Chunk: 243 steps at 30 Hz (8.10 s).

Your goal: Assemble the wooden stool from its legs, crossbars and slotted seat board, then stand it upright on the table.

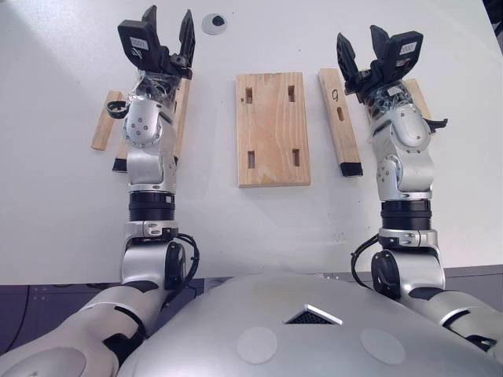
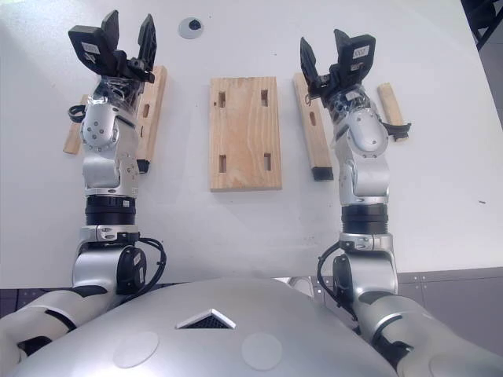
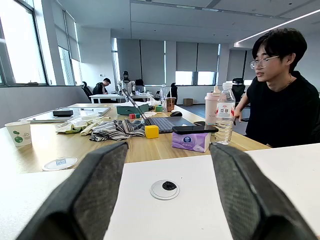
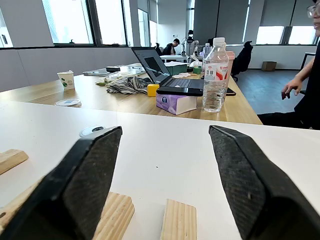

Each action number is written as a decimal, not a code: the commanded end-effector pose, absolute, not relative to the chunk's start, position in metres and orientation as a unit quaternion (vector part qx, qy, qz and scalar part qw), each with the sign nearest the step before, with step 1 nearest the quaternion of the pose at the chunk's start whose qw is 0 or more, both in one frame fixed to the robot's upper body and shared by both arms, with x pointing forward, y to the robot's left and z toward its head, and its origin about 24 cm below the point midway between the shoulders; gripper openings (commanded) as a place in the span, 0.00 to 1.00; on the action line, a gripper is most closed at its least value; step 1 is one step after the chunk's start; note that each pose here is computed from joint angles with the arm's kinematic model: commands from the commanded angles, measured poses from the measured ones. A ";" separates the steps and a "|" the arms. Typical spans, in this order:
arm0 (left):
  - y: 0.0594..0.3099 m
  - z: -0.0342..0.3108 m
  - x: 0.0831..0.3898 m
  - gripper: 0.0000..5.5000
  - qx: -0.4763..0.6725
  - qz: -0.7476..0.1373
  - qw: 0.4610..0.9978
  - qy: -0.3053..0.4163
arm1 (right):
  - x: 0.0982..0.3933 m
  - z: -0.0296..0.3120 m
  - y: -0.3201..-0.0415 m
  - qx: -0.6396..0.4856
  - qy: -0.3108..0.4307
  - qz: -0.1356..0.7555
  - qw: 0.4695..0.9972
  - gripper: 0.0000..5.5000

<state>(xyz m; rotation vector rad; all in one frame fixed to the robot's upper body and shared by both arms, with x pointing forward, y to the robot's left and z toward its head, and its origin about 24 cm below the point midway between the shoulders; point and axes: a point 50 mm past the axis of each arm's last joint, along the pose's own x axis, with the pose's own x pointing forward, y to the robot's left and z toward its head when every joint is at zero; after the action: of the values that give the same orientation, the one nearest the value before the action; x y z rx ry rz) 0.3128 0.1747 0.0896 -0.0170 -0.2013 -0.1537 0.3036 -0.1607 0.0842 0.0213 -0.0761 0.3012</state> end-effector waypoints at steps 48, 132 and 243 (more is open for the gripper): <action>0.195 0.069 0.292 0.54 0.007 -0.036 0.997 -0.072 | 0.266 0.060 -0.280 -0.075 0.064 0.023 0.995 0.58; 0.199 0.131 0.276 0.07 -0.233 -0.147 0.961 -0.007 | 0.254 0.089 -0.113 -0.068 -0.049 0.368 0.926 0.54; 0.232 0.029 0.224 0.37 0.083 -0.173 0.954 0.232 | 0.254 0.066 -0.128 -0.123 -0.021 0.357 0.926 0.54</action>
<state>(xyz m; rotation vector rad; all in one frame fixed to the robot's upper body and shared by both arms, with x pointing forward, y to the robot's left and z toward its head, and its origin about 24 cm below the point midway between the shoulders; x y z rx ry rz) 0.2165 0.2303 0.0213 0.1821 0.4988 -0.3763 0.2485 -0.1254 0.0574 -0.2318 -0.0184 0.7402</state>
